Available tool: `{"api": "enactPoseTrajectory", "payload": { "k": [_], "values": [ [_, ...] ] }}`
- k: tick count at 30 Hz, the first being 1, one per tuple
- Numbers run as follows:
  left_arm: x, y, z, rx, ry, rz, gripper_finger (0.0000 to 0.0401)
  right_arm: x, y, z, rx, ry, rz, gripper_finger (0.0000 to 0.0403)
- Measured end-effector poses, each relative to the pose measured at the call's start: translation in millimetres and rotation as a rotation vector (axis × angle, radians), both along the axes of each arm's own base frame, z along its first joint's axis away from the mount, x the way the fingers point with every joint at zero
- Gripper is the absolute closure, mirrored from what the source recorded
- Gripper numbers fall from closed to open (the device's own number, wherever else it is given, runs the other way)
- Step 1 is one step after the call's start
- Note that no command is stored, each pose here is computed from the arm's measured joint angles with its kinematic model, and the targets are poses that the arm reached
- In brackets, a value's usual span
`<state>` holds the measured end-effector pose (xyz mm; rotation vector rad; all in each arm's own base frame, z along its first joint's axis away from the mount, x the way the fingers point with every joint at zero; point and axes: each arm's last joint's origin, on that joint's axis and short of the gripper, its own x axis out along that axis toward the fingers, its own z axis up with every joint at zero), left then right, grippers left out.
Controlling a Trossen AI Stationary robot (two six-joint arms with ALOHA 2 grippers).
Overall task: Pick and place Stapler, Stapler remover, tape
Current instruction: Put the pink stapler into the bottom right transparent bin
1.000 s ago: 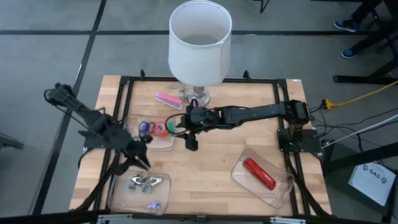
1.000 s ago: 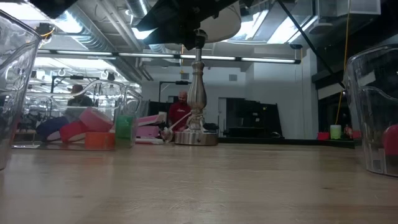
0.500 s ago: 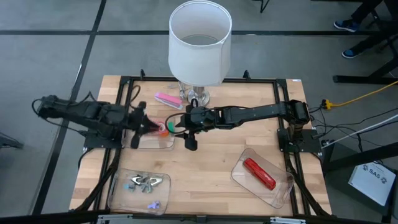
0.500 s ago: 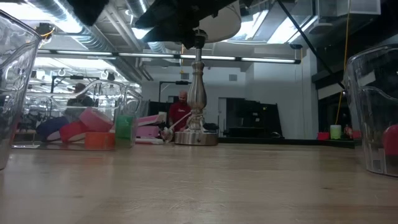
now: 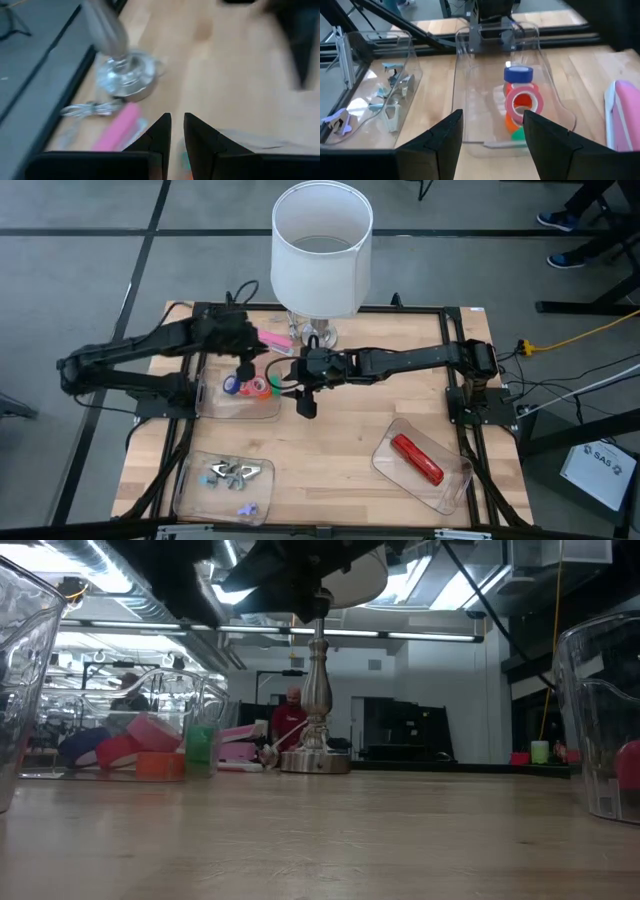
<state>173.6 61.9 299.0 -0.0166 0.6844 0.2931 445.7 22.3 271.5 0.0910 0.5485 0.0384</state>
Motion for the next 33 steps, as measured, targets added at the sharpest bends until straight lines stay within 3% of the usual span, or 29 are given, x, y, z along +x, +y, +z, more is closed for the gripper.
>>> {"api": "enactPoseTrajectory", "payload": {
  "k": [5,12,18,24,29,33],
  "values": [
    [17,25,-8,0.114,0.132,-0.050,0.0354,-3,0,-5,0.031,0.063,-0.021,0.0194],
    [30,41,-32,0.163,0.317,-0.073,0.0351,-8,0,-11,0.038,0.141,-0.031,0.0194],
    [33,50,-42,0.189,0.402,-0.025,0.0308,-8,0,-12,0.037,0.154,-0.031,0.0194],
    [19,52,-38,0.152,0.425,0.183,0.0269,-10,0,-13,0.037,0.170,-0.031,0.0194],
    [-4,60,-33,0.091,0.365,0.192,0.0272,-11,0,-15,0.035,0.193,-0.031,0.0194],
    [-12,75,-36,0.028,0.276,0.107,0.0274,-11,0,-15,0.036,0.193,-0.032,0.0194]
  ]
}}
